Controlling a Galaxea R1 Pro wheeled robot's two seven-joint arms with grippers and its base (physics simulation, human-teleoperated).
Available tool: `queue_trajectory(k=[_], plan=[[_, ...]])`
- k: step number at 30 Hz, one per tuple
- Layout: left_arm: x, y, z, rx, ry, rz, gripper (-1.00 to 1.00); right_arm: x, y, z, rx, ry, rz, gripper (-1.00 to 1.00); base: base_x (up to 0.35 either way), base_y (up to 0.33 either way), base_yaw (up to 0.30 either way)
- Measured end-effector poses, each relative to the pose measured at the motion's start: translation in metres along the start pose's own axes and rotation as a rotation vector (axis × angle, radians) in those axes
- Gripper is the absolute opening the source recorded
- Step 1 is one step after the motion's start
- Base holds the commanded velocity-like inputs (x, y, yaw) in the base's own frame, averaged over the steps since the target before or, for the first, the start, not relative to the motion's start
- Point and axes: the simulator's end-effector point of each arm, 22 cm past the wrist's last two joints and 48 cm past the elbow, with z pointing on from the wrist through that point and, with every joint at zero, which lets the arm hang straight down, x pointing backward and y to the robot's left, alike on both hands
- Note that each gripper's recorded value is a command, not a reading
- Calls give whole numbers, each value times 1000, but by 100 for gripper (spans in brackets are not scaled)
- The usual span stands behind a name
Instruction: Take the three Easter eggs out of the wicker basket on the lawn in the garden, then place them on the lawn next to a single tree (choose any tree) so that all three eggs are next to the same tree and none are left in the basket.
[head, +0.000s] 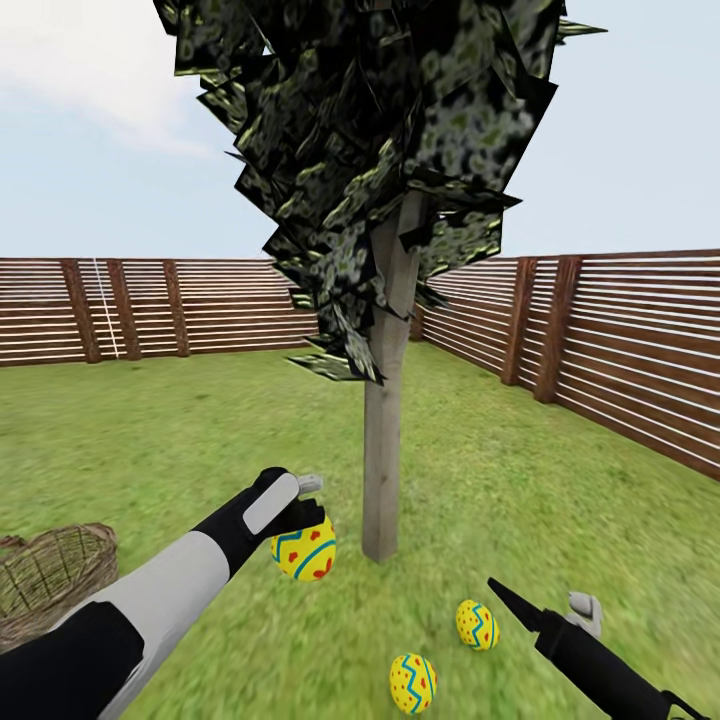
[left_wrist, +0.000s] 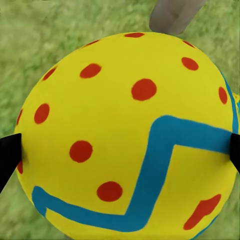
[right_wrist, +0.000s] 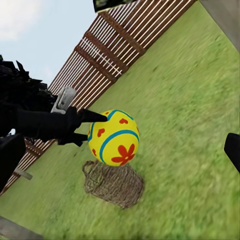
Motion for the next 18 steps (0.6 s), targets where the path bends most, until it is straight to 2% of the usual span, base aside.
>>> queue_trajectory(k=[18], plan=[[12,4,27,13,-43,-34,-100,28,-22,0,-8,7,3,100,0,0,0]])
